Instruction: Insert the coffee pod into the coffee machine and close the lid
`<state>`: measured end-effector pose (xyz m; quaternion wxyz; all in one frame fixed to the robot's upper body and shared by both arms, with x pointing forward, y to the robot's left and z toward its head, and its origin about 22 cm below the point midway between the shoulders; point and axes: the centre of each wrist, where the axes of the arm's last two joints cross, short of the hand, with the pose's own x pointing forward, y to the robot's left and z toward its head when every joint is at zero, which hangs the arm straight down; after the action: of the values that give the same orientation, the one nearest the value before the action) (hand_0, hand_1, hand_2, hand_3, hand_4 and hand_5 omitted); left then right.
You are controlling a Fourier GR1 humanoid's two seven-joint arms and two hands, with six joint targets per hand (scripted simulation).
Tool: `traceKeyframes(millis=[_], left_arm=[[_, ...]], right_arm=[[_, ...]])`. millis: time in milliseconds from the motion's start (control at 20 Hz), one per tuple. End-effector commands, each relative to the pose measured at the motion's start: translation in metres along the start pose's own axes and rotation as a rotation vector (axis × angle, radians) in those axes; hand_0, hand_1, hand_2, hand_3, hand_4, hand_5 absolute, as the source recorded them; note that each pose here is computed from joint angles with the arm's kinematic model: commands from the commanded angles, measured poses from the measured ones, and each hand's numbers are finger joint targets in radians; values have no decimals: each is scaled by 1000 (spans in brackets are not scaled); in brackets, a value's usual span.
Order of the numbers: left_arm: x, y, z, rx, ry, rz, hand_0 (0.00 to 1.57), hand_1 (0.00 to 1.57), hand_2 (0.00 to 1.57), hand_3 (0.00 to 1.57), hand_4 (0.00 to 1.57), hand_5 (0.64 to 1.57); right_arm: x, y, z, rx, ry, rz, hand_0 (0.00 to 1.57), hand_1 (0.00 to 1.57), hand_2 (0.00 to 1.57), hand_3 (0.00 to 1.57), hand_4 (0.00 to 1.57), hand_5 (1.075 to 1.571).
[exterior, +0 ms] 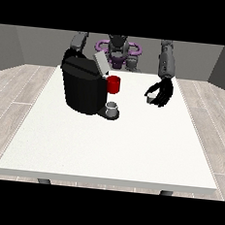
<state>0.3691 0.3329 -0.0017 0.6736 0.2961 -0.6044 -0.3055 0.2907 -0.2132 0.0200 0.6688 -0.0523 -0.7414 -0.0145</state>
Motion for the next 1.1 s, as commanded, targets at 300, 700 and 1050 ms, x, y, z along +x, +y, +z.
traceKeyframes(millis=[300,700,1050], left_arm=[[-5,0,-4,-4,22,-153,1028,1028,1112,890,287,1571],[38,37,-27,-28,-172,-101,1477,1477,1470,1410,632,1571],[69,59,-40,-59,-241,-84,1243,1243,1327,1315,535,1571]], right_arm=[[7,14,-1,29,-3,-57,0,0,0,0,505,1571],[-9,-19,-9,-18,51,-42,0,0,0,0,414,1571],[-36,1,11,-28,111,-40,0,0,0,0,438,1571]])
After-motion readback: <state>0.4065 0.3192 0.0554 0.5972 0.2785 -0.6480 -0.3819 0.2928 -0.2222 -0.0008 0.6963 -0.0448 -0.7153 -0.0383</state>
